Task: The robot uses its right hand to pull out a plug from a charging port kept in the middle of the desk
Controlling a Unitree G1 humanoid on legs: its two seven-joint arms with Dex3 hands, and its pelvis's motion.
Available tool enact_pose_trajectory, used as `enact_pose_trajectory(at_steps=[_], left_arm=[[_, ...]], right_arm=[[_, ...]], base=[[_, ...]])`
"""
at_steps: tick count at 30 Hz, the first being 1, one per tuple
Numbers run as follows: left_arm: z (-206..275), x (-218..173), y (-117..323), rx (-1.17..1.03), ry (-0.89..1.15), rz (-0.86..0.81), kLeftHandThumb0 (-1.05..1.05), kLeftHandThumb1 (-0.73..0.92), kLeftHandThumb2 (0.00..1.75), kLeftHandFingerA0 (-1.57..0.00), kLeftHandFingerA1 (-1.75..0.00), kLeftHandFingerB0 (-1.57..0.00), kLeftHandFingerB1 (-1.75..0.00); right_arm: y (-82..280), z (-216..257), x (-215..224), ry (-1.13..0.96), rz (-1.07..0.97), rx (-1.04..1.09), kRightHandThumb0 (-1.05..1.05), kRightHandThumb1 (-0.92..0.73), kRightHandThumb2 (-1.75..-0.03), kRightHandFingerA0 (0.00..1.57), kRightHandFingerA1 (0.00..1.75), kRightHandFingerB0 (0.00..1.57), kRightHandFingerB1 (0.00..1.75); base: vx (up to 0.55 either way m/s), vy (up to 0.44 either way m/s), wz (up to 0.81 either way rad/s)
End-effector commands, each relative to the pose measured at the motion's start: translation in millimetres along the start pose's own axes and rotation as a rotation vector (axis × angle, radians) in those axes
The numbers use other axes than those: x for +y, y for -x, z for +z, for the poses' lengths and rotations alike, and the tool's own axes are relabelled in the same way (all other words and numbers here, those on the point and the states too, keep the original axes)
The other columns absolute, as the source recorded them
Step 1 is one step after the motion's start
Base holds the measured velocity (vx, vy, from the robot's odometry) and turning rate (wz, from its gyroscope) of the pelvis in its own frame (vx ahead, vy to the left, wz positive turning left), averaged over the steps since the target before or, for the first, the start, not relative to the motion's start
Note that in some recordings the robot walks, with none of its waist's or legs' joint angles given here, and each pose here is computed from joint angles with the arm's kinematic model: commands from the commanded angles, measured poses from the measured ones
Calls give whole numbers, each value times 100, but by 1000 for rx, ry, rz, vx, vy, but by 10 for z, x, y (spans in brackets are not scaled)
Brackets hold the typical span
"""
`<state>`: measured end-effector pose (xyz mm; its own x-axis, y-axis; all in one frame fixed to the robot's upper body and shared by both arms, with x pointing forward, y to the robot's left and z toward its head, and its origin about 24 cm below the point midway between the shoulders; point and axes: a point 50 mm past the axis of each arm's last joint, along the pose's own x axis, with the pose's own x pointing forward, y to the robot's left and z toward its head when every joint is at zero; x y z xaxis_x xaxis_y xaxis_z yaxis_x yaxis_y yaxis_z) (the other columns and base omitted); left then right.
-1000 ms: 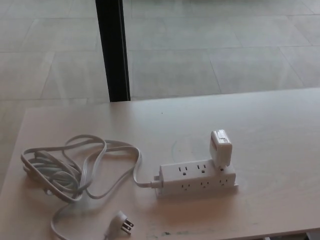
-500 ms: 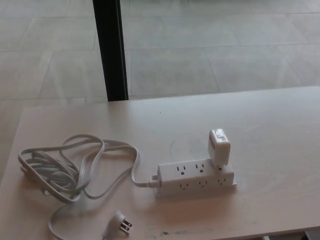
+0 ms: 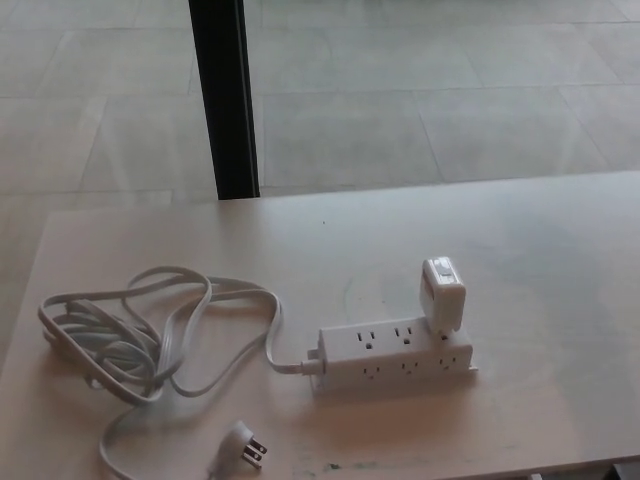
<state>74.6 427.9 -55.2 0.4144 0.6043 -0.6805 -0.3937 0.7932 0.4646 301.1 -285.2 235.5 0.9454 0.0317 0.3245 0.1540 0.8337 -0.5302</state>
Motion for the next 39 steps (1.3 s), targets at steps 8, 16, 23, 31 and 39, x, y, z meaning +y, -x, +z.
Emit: enact_pose_trajectory(at_steps=[8, 16, 23, 31, 39], left_arm=[[39, 52, 1, -11, 0, -8, -89, 92, 73, -62, -52, -45, -43], [48, 30, 11, -79, 11, 41, -61, 56, 58, -75, -57, -67, -43], [54, 35, 21, -111, 42, 47, -49, 51, 56, -70, -66, -81, -48], [49, 48, 23, -105, 52, 37, -50, 48, 56, -66, -61, -80, -47], [56, 33, 14, -96, 45, 32, -51, 49, 56, -71, -65, -78, -47]], right_arm=[[-138, 318, 774, 175, 361, -62, -73, -59, -59, 72, 68, 26, 31], [-159, 202, 1162, 330, 492, 3, -66, -59, -59, 70, 65, 28, 31], [-263, 134, 1314, 567, 592, 31, -69, -63, -60, 78, 81, 26, 30], [-405, 48, 1336, 704, 606, 31, -74, -49, -86, 87, 113, 27, 47], [-512, 27, 1429, 736, 616, 39, -73, -47, -86, 85, 93, 28, 47]], base=[[0, 0, 0], [0, 0, 0], [0, 0, 0], [0, 0, 0], [0, 0, 0]])
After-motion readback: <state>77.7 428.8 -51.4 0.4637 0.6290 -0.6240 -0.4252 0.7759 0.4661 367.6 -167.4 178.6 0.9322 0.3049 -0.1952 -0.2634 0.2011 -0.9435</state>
